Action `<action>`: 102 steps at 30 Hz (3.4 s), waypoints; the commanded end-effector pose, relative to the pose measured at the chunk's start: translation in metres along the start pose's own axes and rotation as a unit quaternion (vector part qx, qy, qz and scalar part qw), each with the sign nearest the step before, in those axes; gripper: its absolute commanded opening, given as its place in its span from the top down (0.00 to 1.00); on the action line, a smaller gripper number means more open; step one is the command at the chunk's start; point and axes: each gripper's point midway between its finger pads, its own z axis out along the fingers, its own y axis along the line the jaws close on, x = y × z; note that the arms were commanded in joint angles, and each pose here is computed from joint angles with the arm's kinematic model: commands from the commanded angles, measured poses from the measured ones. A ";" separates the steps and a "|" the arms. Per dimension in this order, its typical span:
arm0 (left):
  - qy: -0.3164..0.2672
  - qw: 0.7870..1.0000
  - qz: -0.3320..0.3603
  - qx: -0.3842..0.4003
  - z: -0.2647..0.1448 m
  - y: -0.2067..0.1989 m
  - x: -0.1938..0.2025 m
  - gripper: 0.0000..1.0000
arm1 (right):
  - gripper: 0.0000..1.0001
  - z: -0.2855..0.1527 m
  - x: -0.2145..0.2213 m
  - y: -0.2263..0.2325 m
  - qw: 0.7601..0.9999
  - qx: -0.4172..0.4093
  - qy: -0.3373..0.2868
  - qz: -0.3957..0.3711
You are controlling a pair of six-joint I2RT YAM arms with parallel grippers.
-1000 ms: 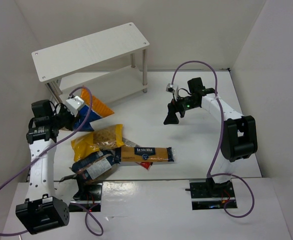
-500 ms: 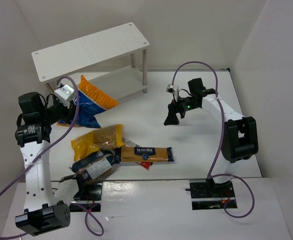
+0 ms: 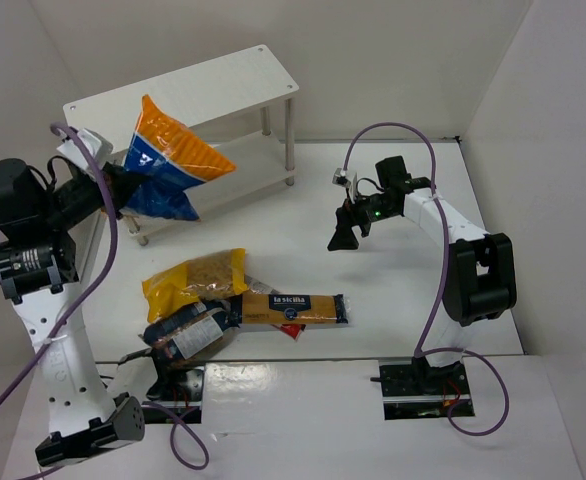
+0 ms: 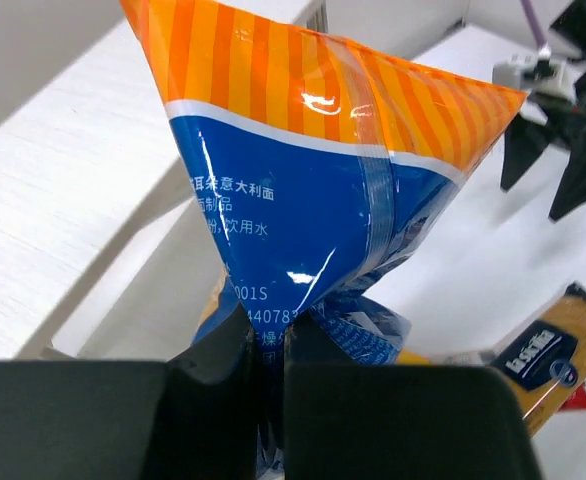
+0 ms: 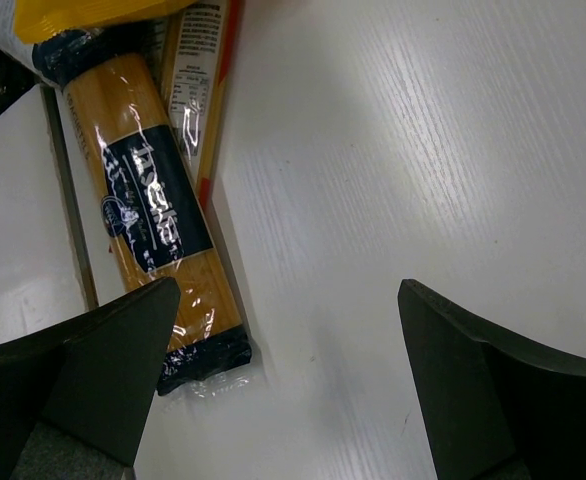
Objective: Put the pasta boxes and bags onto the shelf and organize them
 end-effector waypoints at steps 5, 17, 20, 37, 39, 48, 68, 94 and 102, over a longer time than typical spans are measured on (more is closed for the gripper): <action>-0.108 0.991 0.071 -0.028 -0.010 0.018 -0.097 1.00 | 0.02 -0.010 -0.012 0.009 0.999 -0.002 -0.020 -0.025; -0.133 0.981 0.056 -0.129 -0.004 0.086 -0.127 1.00 | 0.02 -0.005 -0.005 0.007 1.000 -0.007 -0.013 -0.013; -0.138 0.980 0.057 -0.134 -0.003 0.092 -0.133 1.00 | 0.02 -0.002 0.001 0.005 1.000 -0.011 -0.006 -0.001; -0.139 0.967 0.011 -0.211 0.019 0.165 -0.115 1.00 | 0.02 0.002 0.006 0.002 1.000 -0.014 -0.002 0.001; -0.138 0.967 0.010 -0.216 0.022 0.171 -0.112 1.00 | 0.02 0.002 0.006 0.002 1.000 -0.014 -0.002 0.001; -0.112 0.969 -0.006 -0.219 0.039 0.196 -0.088 1.00 | 0.02 -0.005 0.004 -0.002 1.000 -0.006 -0.008 -0.002; -0.032 0.971 -0.020 -0.235 0.083 0.219 -0.018 0.91 | 0.02 -0.005 0.007 0.000 1.000 -0.009 -0.003 0.001; -0.094 0.965 0.000 -0.243 0.027 0.169 -0.130 0.10 | 0.02 -0.008 0.001 0.007 1.000 -0.018 -0.014 -0.012; -0.096 0.967 0.006 -0.234 0.008 0.143 -0.142 0.01 | 0.02 -0.012 -0.005 0.010 1.000 -0.015 -0.018 -0.020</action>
